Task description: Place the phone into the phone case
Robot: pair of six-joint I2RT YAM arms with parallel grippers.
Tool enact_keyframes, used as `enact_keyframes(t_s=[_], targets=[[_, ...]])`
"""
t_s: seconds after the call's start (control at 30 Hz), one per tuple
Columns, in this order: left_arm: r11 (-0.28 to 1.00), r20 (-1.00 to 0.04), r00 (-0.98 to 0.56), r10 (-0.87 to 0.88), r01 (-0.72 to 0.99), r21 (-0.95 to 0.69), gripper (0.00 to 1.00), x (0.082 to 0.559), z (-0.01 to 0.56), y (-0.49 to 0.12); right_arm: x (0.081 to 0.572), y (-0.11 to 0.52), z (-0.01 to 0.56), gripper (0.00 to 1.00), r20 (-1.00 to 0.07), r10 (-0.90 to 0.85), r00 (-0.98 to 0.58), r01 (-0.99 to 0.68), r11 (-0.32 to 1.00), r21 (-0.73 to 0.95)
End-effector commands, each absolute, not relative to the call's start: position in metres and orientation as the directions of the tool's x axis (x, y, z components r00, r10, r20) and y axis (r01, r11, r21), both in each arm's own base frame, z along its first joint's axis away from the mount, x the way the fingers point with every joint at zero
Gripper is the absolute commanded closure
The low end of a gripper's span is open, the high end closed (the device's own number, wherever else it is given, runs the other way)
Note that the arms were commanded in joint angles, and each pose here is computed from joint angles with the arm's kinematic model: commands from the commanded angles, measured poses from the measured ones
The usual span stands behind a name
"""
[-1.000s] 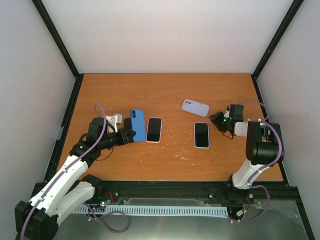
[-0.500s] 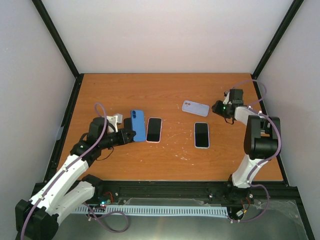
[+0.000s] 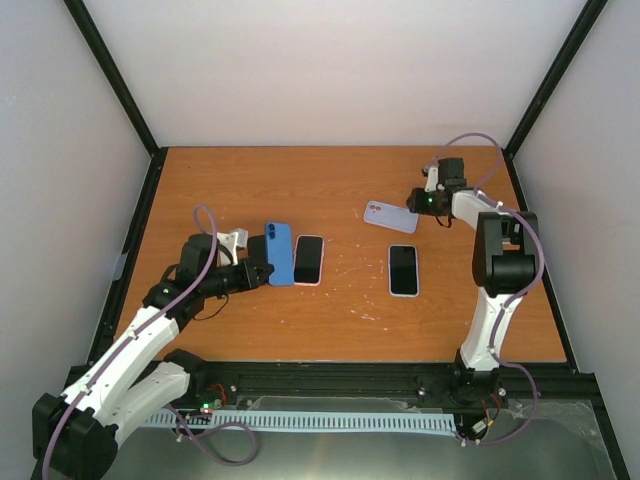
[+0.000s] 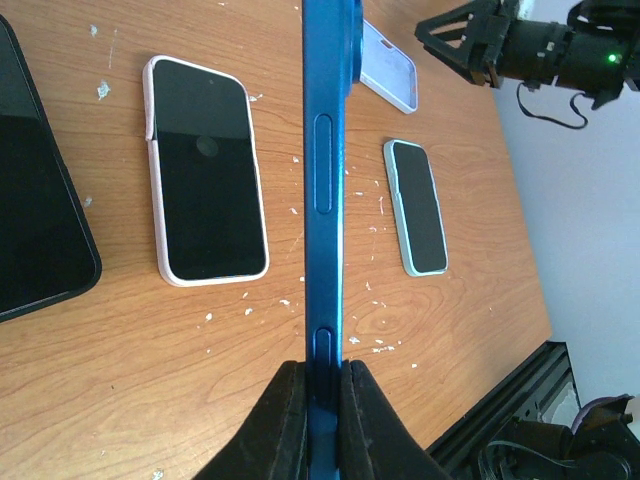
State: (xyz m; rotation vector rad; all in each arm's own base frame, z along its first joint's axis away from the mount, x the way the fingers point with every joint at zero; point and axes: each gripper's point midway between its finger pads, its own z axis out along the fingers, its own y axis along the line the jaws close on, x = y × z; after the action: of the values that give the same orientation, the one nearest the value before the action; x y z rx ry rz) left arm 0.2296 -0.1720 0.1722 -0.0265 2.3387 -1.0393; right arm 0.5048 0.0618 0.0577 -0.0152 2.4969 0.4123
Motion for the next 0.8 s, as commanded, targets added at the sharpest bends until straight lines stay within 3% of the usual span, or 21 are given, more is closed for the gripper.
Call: enact_keyframes(t_s=[0.0, 0.53, 0.77], targets=[[0.658, -0.576, -0.782, -0.24, 0.305, -0.689, 1.0, 0.238, 0.206, -0.179, 0.507, 0.07, 0.039, 0.55, -0.522, -0.032, -0.853, -0.181, 0.954, 0.239], [0.652, -0.574, -0.785, -0.234, 0.311, -0.691, 1.0, 0.238, 0.208, -0.181, 0.474, 0.108, 0.025, 0.65, -0.407, -0.187, -0.894, -0.296, 0.929, 0.222], [0.658, -0.573, -0.782, -0.244, 0.301, -0.69, 1.0, 0.235, 0.208, -0.177, 0.471, 0.115, 0.017, 0.83, -0.387, -0.191, -0.902, -0.272, 0.948, 0.167]])
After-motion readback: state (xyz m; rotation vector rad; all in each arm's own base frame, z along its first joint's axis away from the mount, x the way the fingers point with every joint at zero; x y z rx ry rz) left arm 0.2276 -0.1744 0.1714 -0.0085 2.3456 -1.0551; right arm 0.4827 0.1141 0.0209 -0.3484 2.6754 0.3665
